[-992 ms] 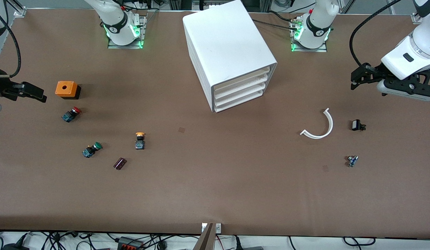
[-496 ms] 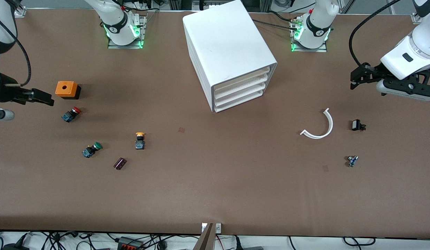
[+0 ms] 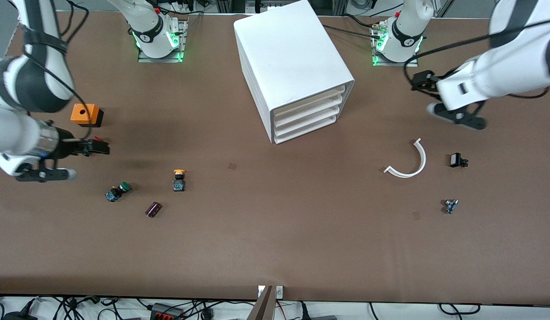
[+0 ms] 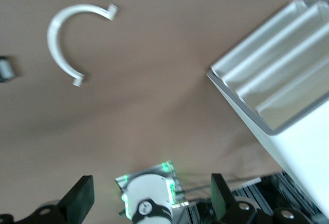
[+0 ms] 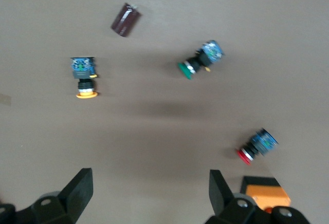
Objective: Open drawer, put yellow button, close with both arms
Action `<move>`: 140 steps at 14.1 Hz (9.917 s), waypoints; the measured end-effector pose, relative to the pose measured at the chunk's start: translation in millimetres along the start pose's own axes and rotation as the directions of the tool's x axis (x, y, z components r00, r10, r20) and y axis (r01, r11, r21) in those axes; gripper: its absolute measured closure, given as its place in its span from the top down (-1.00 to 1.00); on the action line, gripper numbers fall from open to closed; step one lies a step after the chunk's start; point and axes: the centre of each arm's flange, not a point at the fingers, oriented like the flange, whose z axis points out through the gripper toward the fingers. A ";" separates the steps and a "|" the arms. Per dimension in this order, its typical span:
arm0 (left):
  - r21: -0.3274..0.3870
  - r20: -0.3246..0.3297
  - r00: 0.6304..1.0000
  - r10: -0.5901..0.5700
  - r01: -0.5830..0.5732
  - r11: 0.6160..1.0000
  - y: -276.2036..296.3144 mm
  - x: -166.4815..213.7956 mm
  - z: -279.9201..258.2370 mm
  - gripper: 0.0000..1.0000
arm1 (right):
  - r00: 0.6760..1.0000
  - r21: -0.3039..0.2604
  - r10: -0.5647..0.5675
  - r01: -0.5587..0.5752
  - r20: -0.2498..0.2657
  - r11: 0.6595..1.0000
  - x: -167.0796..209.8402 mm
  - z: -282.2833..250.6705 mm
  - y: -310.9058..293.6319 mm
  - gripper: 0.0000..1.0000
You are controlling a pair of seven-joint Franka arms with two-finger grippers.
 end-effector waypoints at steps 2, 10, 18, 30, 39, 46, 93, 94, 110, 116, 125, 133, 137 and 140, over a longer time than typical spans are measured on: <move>-0.108 0.059 0.998 0.030 -0.023 0.994 13.0 25.3 28.2 1.00 | 0.999 -0.008 -0.038 0.038 0.002 0.999 14.6 25.7 -25.9 1.00; -0.553 -0.092 0.983 0.160 -0.184 0.813 20.4 92.0 111.5 1.00 | 0.997 -0.032 -0.080 0.079 -0.025 0.996 56.9 129.6 -101.2 1.00; -0.737 -0.296 0.932 0.210 -0.362 0.570 18.3 87.5 210.3 0.85 | 0.998 -0.039 -0.049 0.047 -0.038 0.998 76.2 204.0 -124.3 1.00; -0.801 -0.335 0.916 0.220 -0.400 0.445 47.1 73.8 270.1 -0.34 | 0.999 -0.031 -0.033 0.032 -0.025 0.999 78.7 233.2 -131.4 0.92; -0.745 -0.431 0.870 0.238 -0.492 0.450 22.6 111.9 239.9 -0.70 | 0.999 -0.029 -0.034 0.032 -0.040 0.999 82.2 226.2 -132.1 -0.19; -0.666 -0.485 0.831 0.271 -0.552 0.502 -18.0 156.1 202.4 -0.70 | 0.993 -0.018 -0.051 0.049 -0.103 0.999 103.2 101.8 -148.8 -0.19; 0.132 -0.209 0.976 -0.059 0.088 0.987 -47.5 72.5 -96.3 1.00 | 0.942 0.104 -0.244 0.274 -0.232 0.956 -118.2 58.2 -600.7 -0.19; 0.132 -0.209 0.976 -0.059 0.088 0.987 -47.3 72.6 -96.2 1.00 | 0.941 0.103 -0.243 0.272 -0.234 0.957 -118.0 57.4 -600.6 -0.18; -0.021 -0.242 0.920 -0.308 0.312 0.950 -40.5 94.2 -73.1 1.00 | 0.967 0.080 0.079 -0.061 -0.241 0.995 31.8 -105.1 -290.1 1.00; -0.053 -0.266 0.901 -0.343 0.342 0.938 11.9 126.5 -9.7 1.00 | 0.968 0.063 0.201 -0.194 -0.148 0.979 64.6 -106.7 -117.6 1.00; -0.078 -0.314 0.820 -0.479 0.481 0.873 125.0 149.9 80.2 1.00 | 0.954 0.048 0.283 -0.279 -0.100 0.959 33.5 -120.1 1.4 1.00; -0.111 -0.356 0.792 -0.496 0.491 0.864 149.4 157.3 138.9 1.00 | 0.960 0.013 0.223 -0.224 -0.168 0.975 -32.0 -170.0 92.6 1.00; -0.121 -0.343 0.778 -0.526 0.519 0.846 162.5 152.0 148.0 1.00 | 0.964 0.003 0.205 -0.207 -0.168 0.978 -44.6 -173.5 97.2 1.00; -0.112 -0.337 0.781 -0.526 0.521 0.846 170.1 142.9 153.6 1.00 | 0.972 0.000 0.174 -0.177 -0.158 0.984 -57.5 -173.8 93.1 1.00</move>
